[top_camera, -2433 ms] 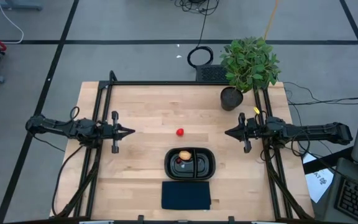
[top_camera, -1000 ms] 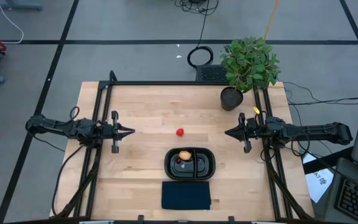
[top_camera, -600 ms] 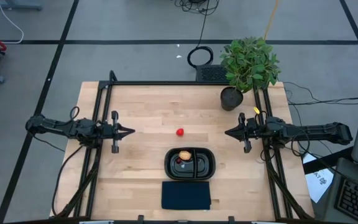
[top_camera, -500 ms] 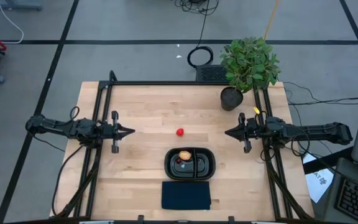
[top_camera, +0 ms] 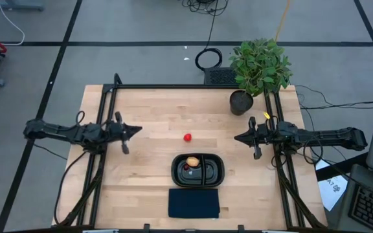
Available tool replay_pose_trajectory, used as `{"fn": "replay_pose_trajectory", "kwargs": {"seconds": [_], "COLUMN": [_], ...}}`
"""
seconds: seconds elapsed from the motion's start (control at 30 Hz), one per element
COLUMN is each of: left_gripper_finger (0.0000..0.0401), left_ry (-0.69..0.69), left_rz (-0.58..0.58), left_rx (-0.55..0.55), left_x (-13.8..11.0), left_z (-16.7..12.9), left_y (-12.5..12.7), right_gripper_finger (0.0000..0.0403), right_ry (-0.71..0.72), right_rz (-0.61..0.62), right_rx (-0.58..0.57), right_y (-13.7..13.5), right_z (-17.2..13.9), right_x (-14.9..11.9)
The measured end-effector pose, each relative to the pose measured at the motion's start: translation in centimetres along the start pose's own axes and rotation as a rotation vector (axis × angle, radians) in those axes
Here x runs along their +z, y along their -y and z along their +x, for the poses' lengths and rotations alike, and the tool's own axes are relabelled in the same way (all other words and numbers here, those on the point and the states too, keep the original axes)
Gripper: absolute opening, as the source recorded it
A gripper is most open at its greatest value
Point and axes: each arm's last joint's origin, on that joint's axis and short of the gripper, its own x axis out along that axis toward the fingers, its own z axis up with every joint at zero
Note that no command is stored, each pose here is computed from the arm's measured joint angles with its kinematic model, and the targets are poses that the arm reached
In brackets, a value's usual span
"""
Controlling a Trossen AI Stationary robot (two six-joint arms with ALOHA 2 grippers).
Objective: Pick and placing Produce into tupperware
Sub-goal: Put the strawberry into the black container
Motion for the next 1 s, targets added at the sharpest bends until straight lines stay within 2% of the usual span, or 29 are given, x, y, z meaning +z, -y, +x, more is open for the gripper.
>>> {"fn": "replay_pose_trajectory", "kwargs": {"seconds": [0.17,0.47,0.7,0.83,1.0], "left_gripper_finger": [0.0002,0.0002,0.0001,0.0006,0.0002], "left_ry": [-0.018,-0.174,-0.248,-0.249,-0.271], "left_rz": [0.006,0.001,0.004,0.020,0.025], "left_rx": [0.014,0.071,0.023,-0.076,-0.143], "left_x": [0.5,1.8,2.9,4.1,4.9], "left_z": [1.4,4.6,7.2,8.7,10.6], "left_y": [-0.1,-0.4,-1.0,-1.4,-1.9], "right_gripper_finger": [0.0000,0.0000,0.0000,0.0000,0.0000], "right_ry": [0.000,0.000,0.000,0.000,-0.001], "right_rz": [-0.030,-0.049,-0.073,-0.074,-0.075], "right_rx": [0.000,0.000,0.000,0.000,0.000], "right_y": [0.0,0.0,0.0,0.0,0.0], "right_z": [0.0,0.0,0.0,0.0,0.0], "right_x": [0.0,0.0,0.0,0.0,0.0]}}
